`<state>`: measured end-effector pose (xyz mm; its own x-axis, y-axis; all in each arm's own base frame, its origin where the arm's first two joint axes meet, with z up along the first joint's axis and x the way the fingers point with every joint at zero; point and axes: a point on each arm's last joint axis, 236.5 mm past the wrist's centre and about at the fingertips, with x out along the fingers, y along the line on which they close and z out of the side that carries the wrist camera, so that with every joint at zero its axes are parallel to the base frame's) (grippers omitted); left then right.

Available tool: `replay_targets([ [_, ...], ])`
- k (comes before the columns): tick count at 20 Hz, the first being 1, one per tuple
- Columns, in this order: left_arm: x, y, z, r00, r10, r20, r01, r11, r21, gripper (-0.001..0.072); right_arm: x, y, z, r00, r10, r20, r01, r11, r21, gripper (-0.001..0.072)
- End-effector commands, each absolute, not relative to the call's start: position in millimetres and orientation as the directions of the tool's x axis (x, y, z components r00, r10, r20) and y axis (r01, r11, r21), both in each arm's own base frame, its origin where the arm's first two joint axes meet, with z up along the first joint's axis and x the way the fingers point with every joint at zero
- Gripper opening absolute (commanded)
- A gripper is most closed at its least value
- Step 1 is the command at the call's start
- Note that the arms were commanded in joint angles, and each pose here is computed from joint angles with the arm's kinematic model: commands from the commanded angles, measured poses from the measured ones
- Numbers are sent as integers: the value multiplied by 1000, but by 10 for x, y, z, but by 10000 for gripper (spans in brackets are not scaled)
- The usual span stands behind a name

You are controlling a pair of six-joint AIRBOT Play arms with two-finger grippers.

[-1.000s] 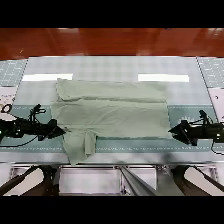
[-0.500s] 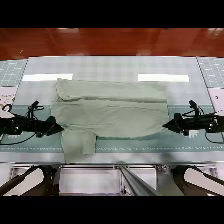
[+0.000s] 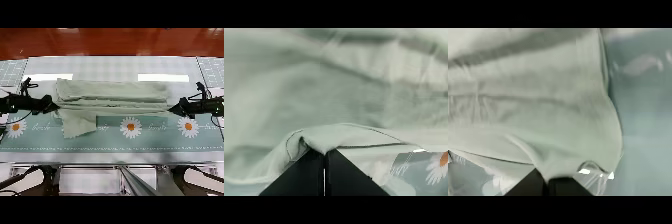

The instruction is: Fold the shirts.

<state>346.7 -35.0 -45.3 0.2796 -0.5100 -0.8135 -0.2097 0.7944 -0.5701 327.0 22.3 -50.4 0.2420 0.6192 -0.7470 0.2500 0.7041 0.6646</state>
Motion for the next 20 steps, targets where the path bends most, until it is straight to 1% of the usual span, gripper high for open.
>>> replay_targets([
  [1,4003,-397,-365,312,-502,-807,-198,796,-572,15,3728,269,-461,291,597,-748,198,727,658,26],
  [5,4524,-429,-398,318,-510,-799,-235,774,-588,15,4160,216,-475,339,571,-748,199,734,650,26],
  [10,4957,-402,-472,337,-510,-791,-238,767,-596,15,4521,177,-498,370,575,-729,191,721,666,26],
  [13,5138,-383,-478,354,-507,-786,-197,781,-593,15,4692,165,-538,391,587,-709,200,698,688,26],
  [16,5291,-384,-514,368,-504,-781,-174,788,-590,15,4884,140,-592,445,585,-678,232,656,719,26],
  [20,5371,-429,-664,353,-510,-784,-174,787,-591,15,4915,130,-714,447,584,-677,252,644,722,27],
])
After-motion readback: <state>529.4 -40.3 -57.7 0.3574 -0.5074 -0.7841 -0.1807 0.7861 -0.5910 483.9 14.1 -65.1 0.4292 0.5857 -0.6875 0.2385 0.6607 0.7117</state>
